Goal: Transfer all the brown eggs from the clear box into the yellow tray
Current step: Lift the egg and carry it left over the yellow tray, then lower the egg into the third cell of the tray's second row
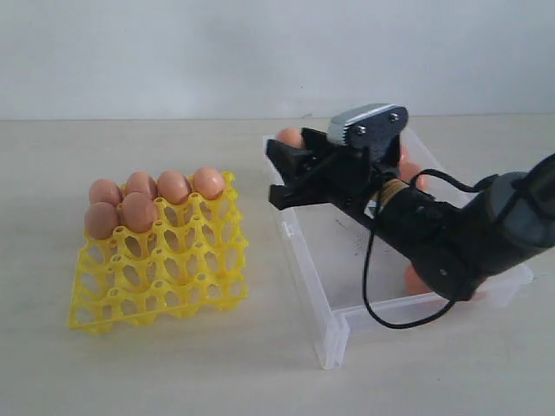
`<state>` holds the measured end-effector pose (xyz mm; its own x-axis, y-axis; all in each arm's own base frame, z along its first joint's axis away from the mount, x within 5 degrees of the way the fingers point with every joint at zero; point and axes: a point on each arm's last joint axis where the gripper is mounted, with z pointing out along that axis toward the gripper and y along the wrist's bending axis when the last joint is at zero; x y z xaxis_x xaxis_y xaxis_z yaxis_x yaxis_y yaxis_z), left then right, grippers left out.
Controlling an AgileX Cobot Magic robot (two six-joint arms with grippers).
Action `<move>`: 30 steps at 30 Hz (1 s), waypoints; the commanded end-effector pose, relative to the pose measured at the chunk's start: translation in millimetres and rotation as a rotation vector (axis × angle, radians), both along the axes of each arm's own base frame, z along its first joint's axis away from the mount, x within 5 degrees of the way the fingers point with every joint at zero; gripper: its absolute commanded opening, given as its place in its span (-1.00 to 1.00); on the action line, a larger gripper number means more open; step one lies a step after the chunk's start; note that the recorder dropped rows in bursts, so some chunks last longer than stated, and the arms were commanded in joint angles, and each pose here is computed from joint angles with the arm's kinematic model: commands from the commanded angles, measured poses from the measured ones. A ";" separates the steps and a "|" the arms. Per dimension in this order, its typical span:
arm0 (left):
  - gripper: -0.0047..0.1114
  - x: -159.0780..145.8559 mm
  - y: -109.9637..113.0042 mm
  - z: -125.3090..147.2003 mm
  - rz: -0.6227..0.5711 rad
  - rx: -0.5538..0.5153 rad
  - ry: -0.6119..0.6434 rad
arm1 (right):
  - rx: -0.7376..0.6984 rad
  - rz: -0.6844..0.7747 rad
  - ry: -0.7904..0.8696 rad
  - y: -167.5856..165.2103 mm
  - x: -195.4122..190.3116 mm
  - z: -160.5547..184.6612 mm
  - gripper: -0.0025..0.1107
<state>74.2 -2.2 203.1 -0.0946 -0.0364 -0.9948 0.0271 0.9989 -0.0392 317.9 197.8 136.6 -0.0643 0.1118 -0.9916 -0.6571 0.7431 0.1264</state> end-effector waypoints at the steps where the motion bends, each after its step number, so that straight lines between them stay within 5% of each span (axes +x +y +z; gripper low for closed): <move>1: -0.85 0.3 0.0 -0.4 -0.001 0.000 -0.006 | -0.004 0.109 -0.049 40.6 2.8 17.1 -0.96; 12: -0.85 0.3 0.0 -0.4 -0.001 0.000 -0.006 | -0.101 0.252 -0.015 116.6 16.9 -18.6 -0.96; 30: -0.85 0.3 0.0 -0.4 -0.001 0.000 -0.006 | -0.214 0.333 0.002 126.9 15.9 -42.9 -0.96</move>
<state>74.2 -2.2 203.1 -0.0946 -0.0364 -0.9948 0.0271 0.9989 -0.0392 333.3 323.4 88.8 -0.0820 -0.1330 -0.9877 -0.8626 0.5059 0.0035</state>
